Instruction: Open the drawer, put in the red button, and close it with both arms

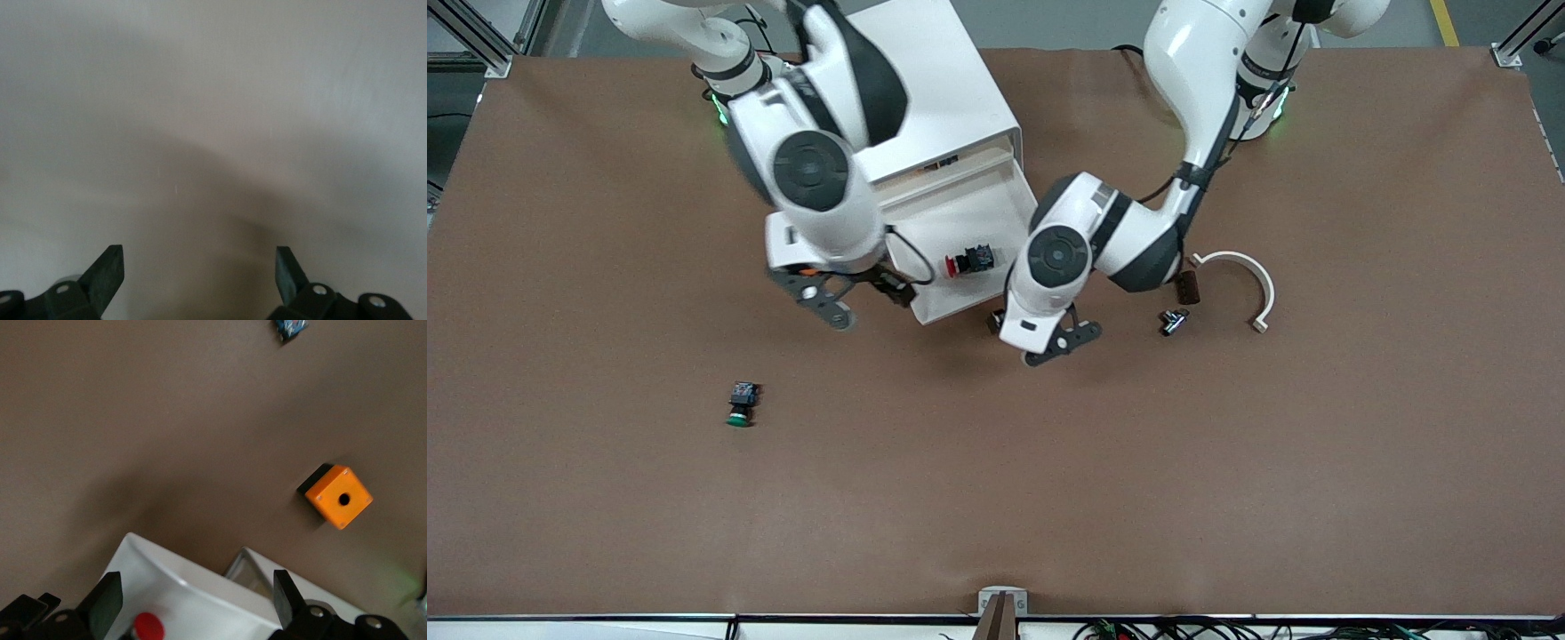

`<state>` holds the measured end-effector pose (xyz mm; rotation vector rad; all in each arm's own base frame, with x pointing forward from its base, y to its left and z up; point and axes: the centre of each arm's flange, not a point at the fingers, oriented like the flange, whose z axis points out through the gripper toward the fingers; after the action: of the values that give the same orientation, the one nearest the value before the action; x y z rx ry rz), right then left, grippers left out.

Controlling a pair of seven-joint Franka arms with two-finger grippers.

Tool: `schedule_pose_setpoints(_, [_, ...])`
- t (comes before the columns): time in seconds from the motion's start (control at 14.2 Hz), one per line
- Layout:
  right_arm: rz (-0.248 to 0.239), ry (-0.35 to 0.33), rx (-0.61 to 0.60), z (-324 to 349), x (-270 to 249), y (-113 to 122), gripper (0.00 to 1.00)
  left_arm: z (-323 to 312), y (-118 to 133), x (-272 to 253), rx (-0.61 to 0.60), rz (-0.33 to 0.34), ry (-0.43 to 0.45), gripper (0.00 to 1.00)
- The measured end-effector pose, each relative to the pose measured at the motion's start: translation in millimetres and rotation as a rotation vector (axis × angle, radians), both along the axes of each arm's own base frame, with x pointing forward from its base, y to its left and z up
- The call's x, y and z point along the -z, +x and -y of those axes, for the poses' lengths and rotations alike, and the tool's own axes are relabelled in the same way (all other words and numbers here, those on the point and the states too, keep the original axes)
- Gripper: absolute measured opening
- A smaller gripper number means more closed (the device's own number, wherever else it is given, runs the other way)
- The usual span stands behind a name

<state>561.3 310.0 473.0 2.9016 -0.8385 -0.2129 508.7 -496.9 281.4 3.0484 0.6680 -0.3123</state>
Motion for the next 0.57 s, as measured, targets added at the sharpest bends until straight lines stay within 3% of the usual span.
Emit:
schedule_pose_setpoints(0.28, [-0.055,0.065,-0.206,128,-45,24,1.00,47,-68,6,0.004,-0.072,0.081,1.00])
schedule_pose_setpoints(0.57, [-0.069,0.146,-0.395,259,-62,37,1.00,83,-119,8,-0.024,-0.118,0.094,1.00])
